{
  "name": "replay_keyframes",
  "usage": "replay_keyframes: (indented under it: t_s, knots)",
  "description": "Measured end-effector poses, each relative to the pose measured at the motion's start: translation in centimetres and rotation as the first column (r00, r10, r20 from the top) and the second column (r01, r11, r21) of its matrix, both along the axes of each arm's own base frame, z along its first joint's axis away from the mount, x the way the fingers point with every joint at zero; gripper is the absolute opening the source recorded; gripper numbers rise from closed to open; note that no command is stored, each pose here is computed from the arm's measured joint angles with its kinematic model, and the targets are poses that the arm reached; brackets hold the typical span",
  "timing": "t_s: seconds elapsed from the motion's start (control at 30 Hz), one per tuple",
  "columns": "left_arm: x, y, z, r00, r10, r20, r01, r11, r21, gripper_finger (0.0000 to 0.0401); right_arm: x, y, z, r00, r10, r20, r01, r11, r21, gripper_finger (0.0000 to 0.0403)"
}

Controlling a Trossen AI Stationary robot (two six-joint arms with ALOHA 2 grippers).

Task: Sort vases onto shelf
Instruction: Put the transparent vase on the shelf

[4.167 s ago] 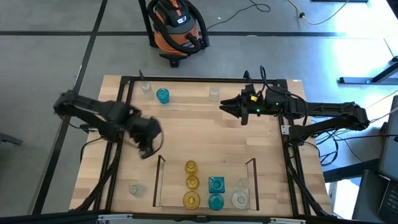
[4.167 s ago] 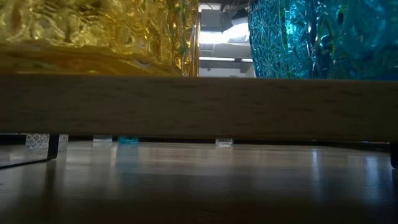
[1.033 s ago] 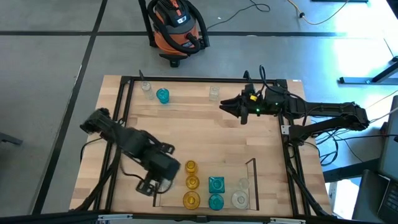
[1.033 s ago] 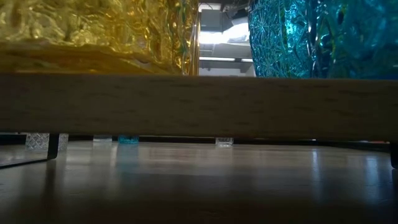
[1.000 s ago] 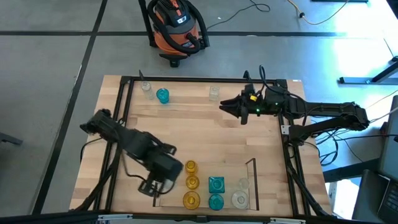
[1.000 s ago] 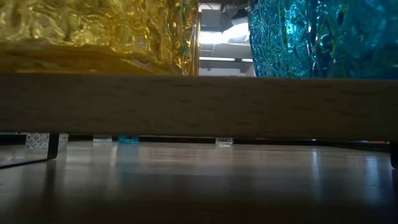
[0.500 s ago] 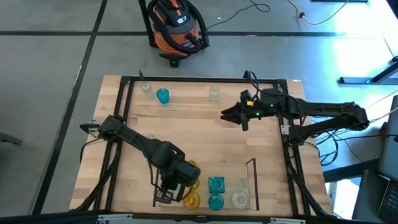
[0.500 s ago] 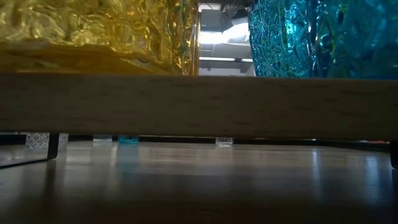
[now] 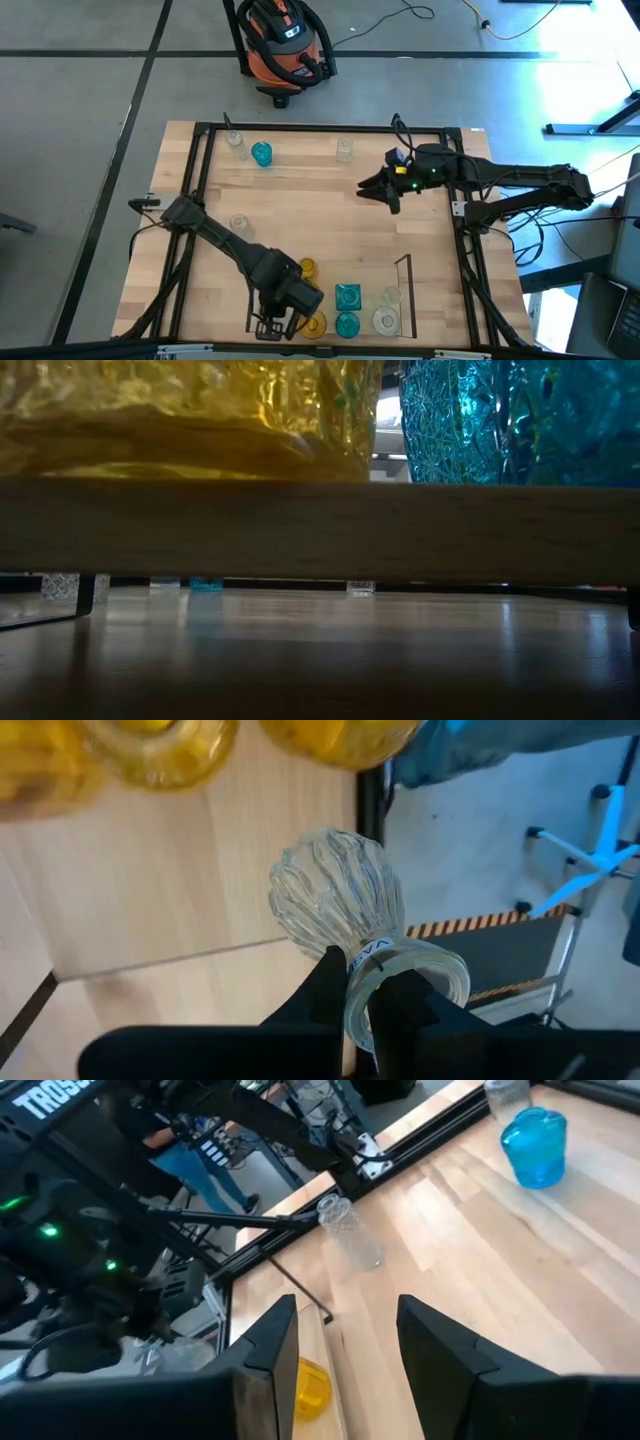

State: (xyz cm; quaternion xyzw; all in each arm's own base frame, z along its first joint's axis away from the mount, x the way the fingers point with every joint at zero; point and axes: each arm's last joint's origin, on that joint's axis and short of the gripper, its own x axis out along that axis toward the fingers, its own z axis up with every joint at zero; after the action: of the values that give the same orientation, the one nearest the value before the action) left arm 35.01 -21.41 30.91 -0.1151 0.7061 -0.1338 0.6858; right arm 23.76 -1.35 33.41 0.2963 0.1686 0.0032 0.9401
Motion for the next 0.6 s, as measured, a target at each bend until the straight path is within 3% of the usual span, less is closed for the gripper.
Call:
replay_keyframes:
  t_s: [0.6]
  knots:
    - [0.8,-1.2,-2.5,0.995,0.055,-0.083,-0.053,0.998,0.019,0.0024,0.0,0.0,-0.1,1.0,0.022,-0.008,-0.022,1.0,-0.017,0.0135]
